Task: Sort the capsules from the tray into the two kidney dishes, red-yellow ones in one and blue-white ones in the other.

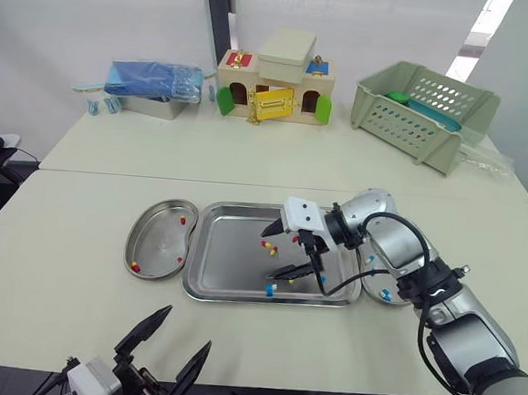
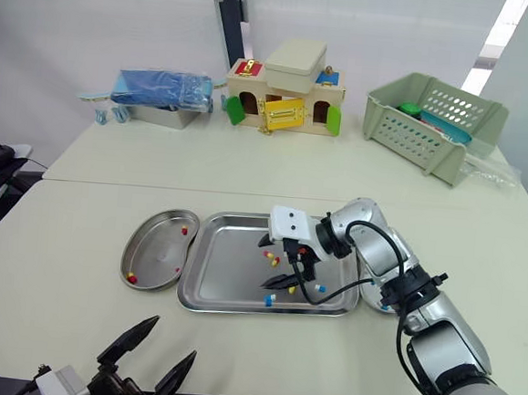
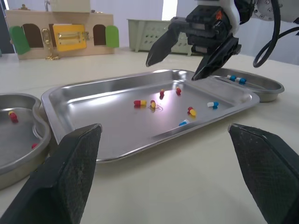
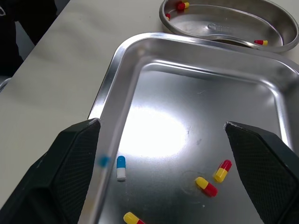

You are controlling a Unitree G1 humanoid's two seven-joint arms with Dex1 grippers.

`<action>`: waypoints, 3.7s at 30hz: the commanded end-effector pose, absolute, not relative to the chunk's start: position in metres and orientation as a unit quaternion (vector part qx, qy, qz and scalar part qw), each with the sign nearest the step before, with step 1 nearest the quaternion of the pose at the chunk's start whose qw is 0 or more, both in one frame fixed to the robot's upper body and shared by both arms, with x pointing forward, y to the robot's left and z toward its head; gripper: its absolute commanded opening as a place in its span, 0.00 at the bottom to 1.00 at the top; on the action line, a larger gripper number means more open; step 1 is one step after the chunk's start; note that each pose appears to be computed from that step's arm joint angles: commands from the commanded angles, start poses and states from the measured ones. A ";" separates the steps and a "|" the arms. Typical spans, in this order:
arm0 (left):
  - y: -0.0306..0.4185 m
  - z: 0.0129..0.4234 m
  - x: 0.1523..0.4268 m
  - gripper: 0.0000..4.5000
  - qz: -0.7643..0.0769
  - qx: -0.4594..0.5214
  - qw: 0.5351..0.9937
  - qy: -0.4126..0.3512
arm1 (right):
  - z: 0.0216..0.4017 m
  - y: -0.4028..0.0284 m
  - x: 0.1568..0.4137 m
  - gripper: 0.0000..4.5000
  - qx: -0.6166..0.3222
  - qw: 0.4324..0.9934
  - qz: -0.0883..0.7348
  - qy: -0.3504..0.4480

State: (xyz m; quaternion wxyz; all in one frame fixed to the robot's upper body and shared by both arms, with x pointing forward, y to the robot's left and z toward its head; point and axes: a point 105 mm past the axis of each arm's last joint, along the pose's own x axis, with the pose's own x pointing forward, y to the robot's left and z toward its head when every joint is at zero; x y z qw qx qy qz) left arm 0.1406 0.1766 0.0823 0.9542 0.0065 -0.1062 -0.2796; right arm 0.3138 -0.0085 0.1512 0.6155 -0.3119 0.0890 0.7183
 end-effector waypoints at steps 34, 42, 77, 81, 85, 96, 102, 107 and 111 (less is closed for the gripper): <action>0.216 0.173 0.257 1.00 -0.526 0.229 0.811 0.109 | 0.110 -0.162 0.172 0.99 -0.082 0.820 0.565 -0.027; 0.188 0.175 0.291 1.00 -0.589 0.251 0.763 0.091 | 0.095 -0.154 0.156 0.99 -0.055 0.849 0.524 -0.041; 0.110 0.113 0.367 1.00 -0.668 0.302 0.665 0.140 | 0.116 -0.127 0.158 0.99 -0.039 0.890 0.448 -0.078; 0.107 0.108 0.368 1.00 -0.667 0.306 0.662 0.151 | 0.116 -0.126 0.158 0.99 -0.039 0.890 0.447 -0.078; 0.107 0.103 0.368 1.00 -0.667 0.307 0.660 0.162 | 0.115 -0.126 0.157 0.99 -0.040 0.891 0.446 -0.076; 0.109 0.096 0.365 0.33 -0.667 0.318 0.649 0.183 | 0.106 -0.132 0.152 1.00 -0.041 0.893 0.444 -0.069; 0.105 0.094 0.363 0.01 -0.672 0.318 0.646 0.173 | 0.102 -0.135 0.151 1.00 -0.041 0.893 0.444 -0.068; 0.104 0.093 0.362 0.01 -0.673 0.318 0.645 0.173 | 0.103 -0.135 0.154 1.00 -0.042 0.892 0.445 -0.069; 0.106 0.094 0.361 0.01 -0.675 0.316 0.645 0.170 | 0.103 -0.135 0.153 1.00 -0.041 0.891 0.448 -0.068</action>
